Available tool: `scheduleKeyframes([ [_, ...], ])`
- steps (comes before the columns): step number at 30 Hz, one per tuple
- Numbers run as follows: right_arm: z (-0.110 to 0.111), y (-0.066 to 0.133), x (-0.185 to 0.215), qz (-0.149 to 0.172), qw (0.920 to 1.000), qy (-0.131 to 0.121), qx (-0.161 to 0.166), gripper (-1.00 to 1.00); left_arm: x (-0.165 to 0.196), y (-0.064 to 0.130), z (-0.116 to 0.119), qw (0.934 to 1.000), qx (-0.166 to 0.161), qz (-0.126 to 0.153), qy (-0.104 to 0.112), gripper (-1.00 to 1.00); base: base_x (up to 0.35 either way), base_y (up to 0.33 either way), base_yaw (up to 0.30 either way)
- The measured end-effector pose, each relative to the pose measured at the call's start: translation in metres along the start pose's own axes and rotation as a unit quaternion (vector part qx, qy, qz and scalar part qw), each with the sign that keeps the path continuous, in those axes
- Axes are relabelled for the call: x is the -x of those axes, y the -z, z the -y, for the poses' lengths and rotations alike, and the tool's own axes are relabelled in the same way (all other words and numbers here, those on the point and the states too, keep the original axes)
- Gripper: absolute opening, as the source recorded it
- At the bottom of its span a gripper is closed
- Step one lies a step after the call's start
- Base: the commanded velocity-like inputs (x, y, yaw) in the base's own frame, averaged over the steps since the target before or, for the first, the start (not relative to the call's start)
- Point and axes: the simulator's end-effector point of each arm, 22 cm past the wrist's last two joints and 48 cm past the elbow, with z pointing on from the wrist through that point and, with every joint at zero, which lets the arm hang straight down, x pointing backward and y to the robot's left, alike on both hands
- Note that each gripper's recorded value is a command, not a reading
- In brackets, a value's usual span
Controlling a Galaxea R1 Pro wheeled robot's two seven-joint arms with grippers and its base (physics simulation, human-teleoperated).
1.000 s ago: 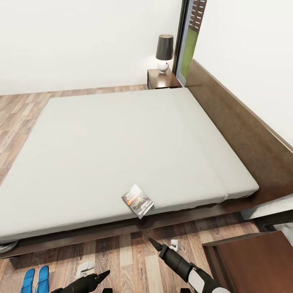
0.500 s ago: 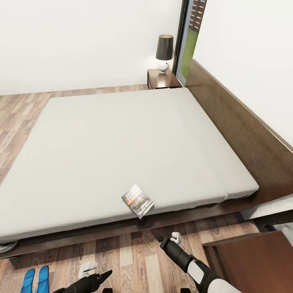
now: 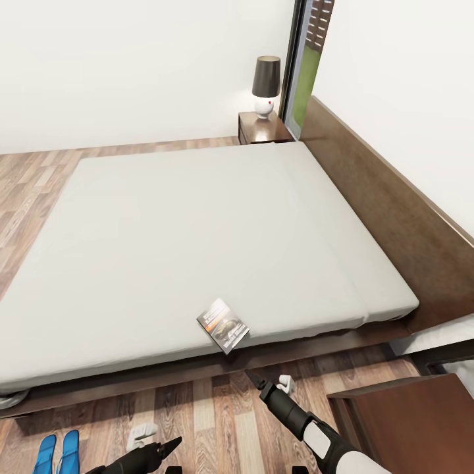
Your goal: In the bedroom, move the book from the bed onto either nightstand, and place the two sandals side by side next to the bed.
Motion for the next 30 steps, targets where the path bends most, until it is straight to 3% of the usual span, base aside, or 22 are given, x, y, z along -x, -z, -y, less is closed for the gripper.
scheduleKeyframes([
  [6, -0.0003, -0.0001, -0.0002, 0.000, 1.0000, 0.000, 0.001, 1.00, -0.0001, 0.0000, 0.0000, 1.0000, 0.000, 0.000, 0.000, 1.00, 0.000, 0.000, 0.023],
  [17, 0.0002, 0.0003, 0.0005, 0.000, 1.0000, 0.000, 0.000, 1.00, -0.0002, 0.0000, -0.0001, 1.0000, 0.000, 0.000, 0.000, 1.00, 0.000, 0.000, 0.203],
  [30, 0.0008, 0.0010, 0.0019, 0.001, 1.0000, 0.001, 0.000, 1.00, -0.0002, 0.0000, -0.0009, 1.0000, 0.002, 0.000, 0.000, 1.00, 0.000, 0.000, 0.012],
])
